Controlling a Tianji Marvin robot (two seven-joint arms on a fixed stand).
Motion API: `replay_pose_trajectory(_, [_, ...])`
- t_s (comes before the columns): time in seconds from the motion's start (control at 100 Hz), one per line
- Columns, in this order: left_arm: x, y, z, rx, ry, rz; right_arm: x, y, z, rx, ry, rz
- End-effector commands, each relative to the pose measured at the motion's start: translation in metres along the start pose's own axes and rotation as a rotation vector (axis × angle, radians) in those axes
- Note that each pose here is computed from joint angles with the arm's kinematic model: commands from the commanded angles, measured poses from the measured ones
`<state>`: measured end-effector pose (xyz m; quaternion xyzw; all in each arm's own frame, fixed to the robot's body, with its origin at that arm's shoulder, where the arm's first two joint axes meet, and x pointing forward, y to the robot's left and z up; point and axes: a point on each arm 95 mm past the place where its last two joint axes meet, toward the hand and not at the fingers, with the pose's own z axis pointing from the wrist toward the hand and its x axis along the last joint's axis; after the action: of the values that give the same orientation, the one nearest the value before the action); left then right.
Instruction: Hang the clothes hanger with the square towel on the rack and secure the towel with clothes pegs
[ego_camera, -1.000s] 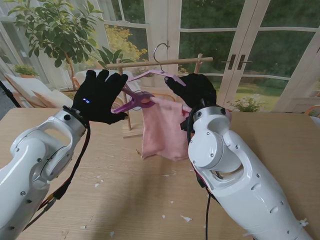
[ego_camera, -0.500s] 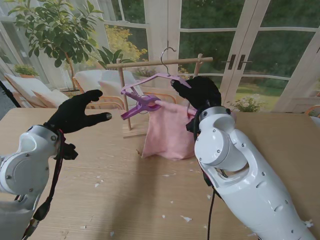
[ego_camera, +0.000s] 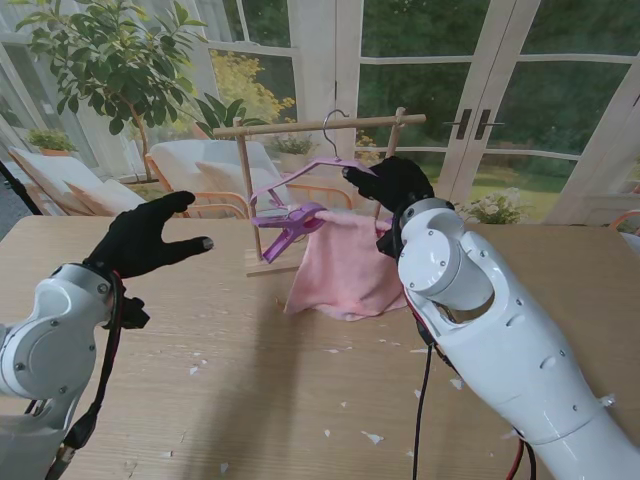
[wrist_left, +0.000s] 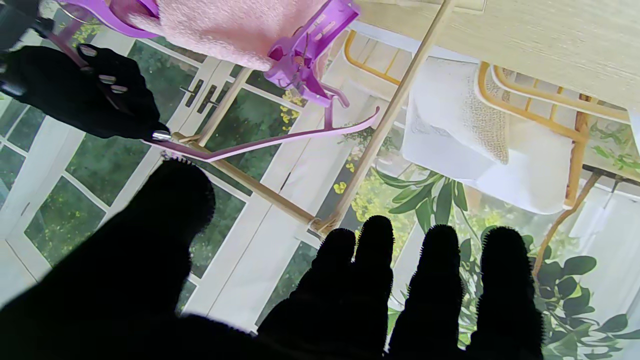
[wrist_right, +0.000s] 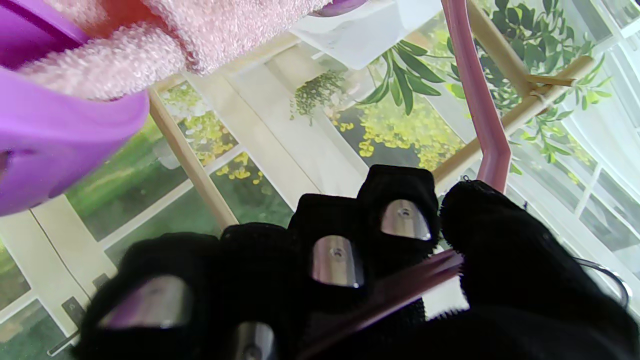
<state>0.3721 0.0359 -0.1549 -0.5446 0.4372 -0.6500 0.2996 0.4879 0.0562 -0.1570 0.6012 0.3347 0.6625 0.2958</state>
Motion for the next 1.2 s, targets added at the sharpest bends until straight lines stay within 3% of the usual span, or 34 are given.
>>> replay_pose_trajectory(0.0, [0.0, 0.004, -0.001, -0.026, 0.007, -0.016, 0.004, 0.001, 0.006, 0.015, 0.006, 0.017])
replay_pose_trajectory(0.32, [-0.001, 0.033, -0.017, -0.084, -0.026, -0.149, 0.002, -0.007, 0.034, 0.052, -0.013, 0.052])
replay_pose_trajectory(0.5, [-0.001, 0.059, -0.03, -0.089, -0.055, -0.295, -0.002, -0.015, 0.044, 0.067, -0.033, 0.061])
replay_pose_trajectory(0.74, [-0.004, 0.073, -0.035, -0.092, -0.075, -0.311, 0.002, -0.02, 0.044, 0.066, -0.053, 0.071])
replay_pose_trajectory(1.19, [0.0, 0.082, -0.038, -0.121, -0.057, -0.326, 0.008, -0.018, 0.057, 0.093, -0.105, 0.199])
